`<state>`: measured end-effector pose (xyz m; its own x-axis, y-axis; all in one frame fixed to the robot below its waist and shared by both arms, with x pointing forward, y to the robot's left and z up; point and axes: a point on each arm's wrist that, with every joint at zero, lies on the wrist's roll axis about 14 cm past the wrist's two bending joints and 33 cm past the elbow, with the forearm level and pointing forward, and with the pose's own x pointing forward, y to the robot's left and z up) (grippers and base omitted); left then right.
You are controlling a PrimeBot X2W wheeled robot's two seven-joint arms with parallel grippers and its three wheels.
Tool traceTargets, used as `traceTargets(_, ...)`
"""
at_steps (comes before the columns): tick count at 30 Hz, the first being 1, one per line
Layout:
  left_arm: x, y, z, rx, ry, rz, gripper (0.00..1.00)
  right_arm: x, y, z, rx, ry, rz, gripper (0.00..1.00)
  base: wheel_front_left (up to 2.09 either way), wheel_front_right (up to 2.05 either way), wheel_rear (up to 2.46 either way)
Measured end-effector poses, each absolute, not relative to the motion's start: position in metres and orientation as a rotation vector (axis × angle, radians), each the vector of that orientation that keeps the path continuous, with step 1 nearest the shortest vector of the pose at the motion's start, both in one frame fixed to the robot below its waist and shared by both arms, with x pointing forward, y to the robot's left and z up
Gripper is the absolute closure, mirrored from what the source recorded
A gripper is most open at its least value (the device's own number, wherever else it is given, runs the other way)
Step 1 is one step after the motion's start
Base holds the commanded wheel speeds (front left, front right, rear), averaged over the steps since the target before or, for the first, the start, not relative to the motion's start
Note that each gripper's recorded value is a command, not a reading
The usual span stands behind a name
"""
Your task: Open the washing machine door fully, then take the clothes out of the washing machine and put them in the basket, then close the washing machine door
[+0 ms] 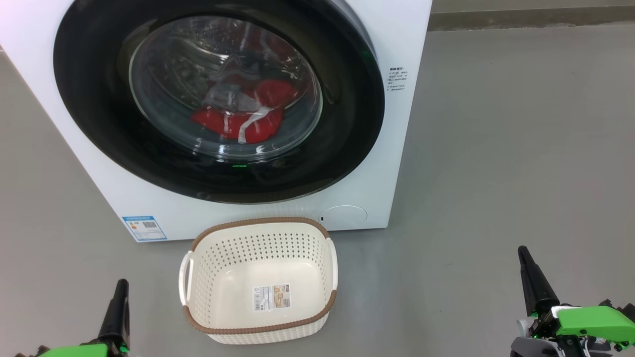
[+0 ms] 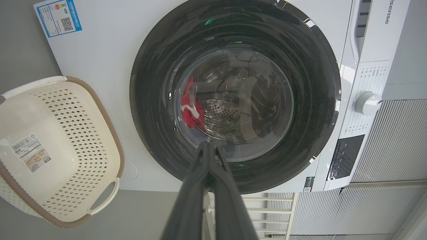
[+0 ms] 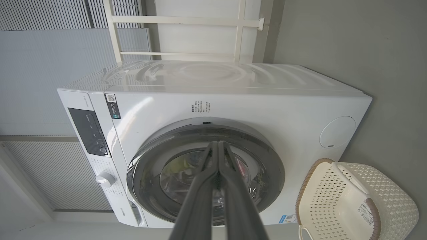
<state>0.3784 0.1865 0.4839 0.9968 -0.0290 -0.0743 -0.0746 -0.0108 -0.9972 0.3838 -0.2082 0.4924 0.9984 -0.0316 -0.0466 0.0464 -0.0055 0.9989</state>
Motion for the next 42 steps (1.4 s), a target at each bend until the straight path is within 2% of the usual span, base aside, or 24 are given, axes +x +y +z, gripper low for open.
traceTargets(42, 0.3784, 0.1865, 0.4839, -1.582, 0.081, 0.036, 1.0, 0.3838, -0.2082, 0.4924, 1.575, 0.012, -0.062, 1.0, 0.0, 0.0, 0.0)
